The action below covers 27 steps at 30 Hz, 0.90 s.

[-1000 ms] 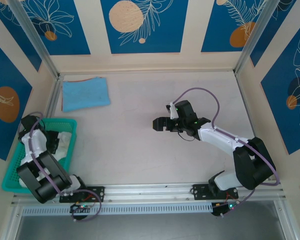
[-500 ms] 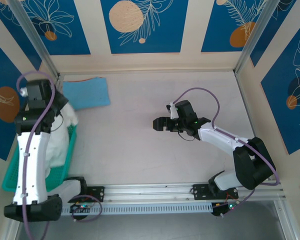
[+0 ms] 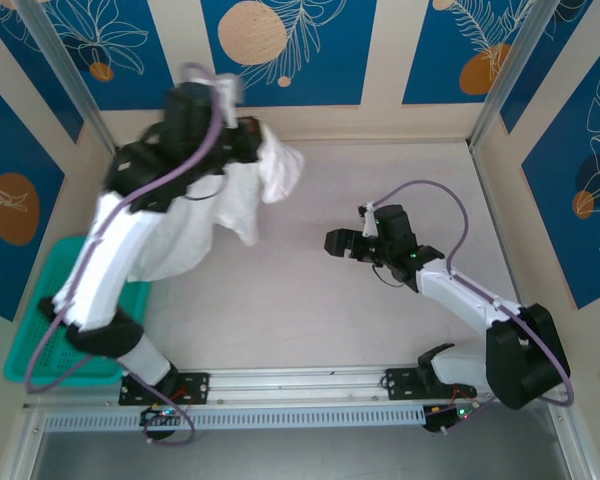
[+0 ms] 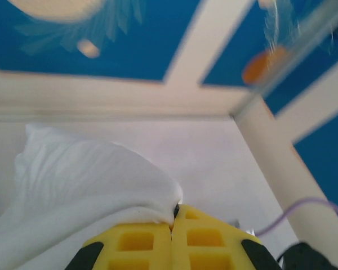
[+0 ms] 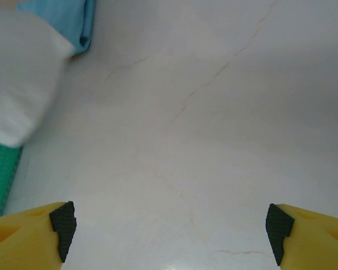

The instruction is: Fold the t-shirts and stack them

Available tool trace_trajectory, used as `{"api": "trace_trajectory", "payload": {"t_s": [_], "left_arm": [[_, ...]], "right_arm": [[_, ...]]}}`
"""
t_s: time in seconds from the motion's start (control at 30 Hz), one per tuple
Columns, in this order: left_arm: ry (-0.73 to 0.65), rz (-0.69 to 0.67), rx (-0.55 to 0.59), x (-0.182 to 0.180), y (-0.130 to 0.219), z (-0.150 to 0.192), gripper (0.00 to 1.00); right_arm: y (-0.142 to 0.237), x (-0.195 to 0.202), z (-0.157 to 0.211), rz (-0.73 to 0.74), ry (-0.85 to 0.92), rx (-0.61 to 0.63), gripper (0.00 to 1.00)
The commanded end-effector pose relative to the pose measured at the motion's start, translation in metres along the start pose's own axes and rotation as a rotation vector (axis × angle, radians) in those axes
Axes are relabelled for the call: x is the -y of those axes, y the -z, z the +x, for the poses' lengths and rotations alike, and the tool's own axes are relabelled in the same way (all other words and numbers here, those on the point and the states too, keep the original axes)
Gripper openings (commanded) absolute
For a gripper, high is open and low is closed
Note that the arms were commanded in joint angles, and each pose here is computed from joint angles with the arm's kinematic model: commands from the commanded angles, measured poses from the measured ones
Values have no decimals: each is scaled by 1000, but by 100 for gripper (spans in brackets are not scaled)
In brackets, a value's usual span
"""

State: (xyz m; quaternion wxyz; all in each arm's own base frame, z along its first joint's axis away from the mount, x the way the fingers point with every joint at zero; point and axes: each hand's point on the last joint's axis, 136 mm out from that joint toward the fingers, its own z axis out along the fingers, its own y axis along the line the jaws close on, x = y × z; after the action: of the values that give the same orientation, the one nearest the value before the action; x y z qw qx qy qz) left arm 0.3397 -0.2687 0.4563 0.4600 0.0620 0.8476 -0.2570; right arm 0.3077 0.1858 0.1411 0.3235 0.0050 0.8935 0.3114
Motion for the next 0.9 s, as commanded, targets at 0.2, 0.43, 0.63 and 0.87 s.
{"api": "trace_trajectory", "payload": {"t_s": [0.2,0.43,0.63,0.87], "left_arm": [[-23,-162,-498,-23,-162,135,91],[6,-268,-544,-63,-158,163,92],[39,-392,-610,-119,-123,239,88],[35,-585,-711,-190,-74,324,90]], "right_arm": [[55,76,-25,196,-278,280,90],[62,106,-19,308,-387,245,86],[46,126,-5,451,-459,59,72],[24,138,2,460,-506,-73,53]]}}
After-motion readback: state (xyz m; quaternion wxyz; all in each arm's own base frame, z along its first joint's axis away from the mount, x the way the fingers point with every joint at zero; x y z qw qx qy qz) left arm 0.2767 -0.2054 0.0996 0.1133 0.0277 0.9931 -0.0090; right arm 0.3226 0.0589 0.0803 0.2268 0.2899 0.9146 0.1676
